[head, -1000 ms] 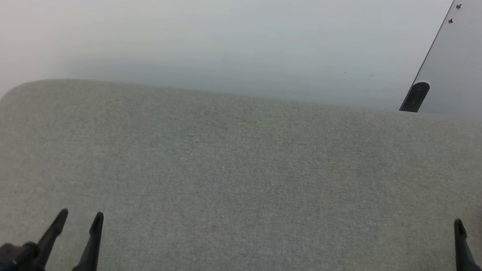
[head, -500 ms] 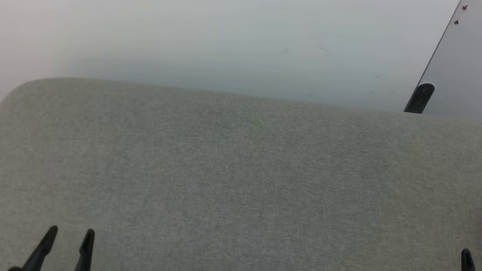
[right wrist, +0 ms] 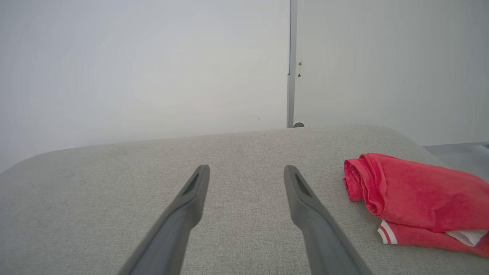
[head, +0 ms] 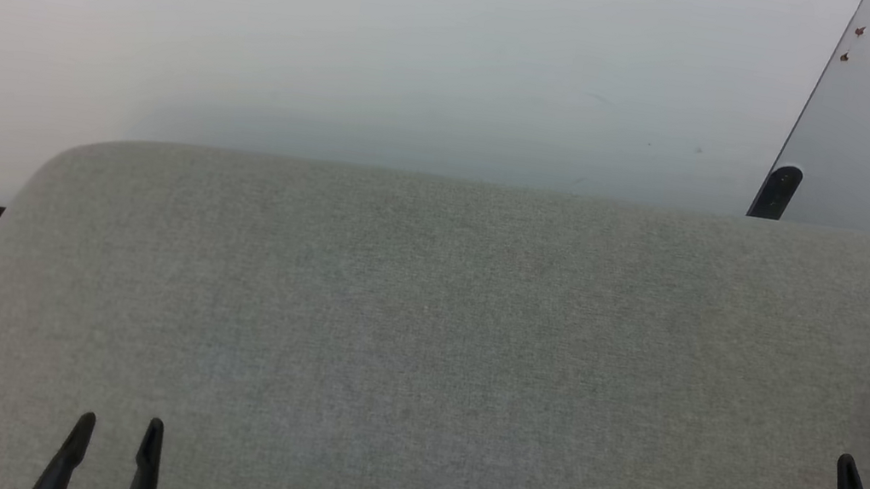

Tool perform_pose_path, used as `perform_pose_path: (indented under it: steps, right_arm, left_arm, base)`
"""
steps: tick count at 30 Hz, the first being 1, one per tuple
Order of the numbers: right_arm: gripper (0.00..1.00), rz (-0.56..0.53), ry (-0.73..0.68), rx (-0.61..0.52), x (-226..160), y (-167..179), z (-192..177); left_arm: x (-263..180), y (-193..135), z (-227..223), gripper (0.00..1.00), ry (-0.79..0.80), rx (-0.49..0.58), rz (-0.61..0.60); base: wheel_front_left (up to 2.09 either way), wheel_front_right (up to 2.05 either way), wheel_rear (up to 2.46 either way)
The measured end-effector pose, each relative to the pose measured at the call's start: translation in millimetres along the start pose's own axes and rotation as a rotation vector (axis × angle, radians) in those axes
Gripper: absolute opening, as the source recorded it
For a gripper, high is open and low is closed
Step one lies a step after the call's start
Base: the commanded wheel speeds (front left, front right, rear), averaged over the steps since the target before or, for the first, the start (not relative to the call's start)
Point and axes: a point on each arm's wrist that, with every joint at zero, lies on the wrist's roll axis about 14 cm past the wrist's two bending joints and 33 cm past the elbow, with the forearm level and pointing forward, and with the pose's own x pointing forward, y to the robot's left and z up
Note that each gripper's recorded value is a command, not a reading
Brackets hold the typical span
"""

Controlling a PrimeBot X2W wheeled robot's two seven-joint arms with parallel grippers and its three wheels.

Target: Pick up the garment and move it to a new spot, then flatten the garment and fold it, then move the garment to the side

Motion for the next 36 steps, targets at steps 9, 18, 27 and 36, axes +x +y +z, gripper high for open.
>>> perform_pose_path:
  steps: [9,18,27,36]
  right_arm:
    - [1.00,0.003,0.002,0.000,-3,2,0]
    - [1.00,0.010,-0.006,-0.007,-2,4,3]
    - [1.00,0.006,-0.026,-0.013,-1,3,7]
    - [1.00,-0.001,-0.048,-0.015,0,4,8]
  left_arm:
    - [-1,1,1,1.00,-0.001,-0.010,0.004]
    - [0,0,3,1.00,-0.011,-0.016,0.001]
    - [0,1,1,1.00,-0.008,-0.020,0.005]
    - [0,2,0,1.00,-0.006,-0.024,0.013]
  base:
    - [0.00,0.00,0.00]
    - [0.00,0.00,0.00]
    - [0.00,0.00,0.00]
    - [0.00,0.00,0.00]
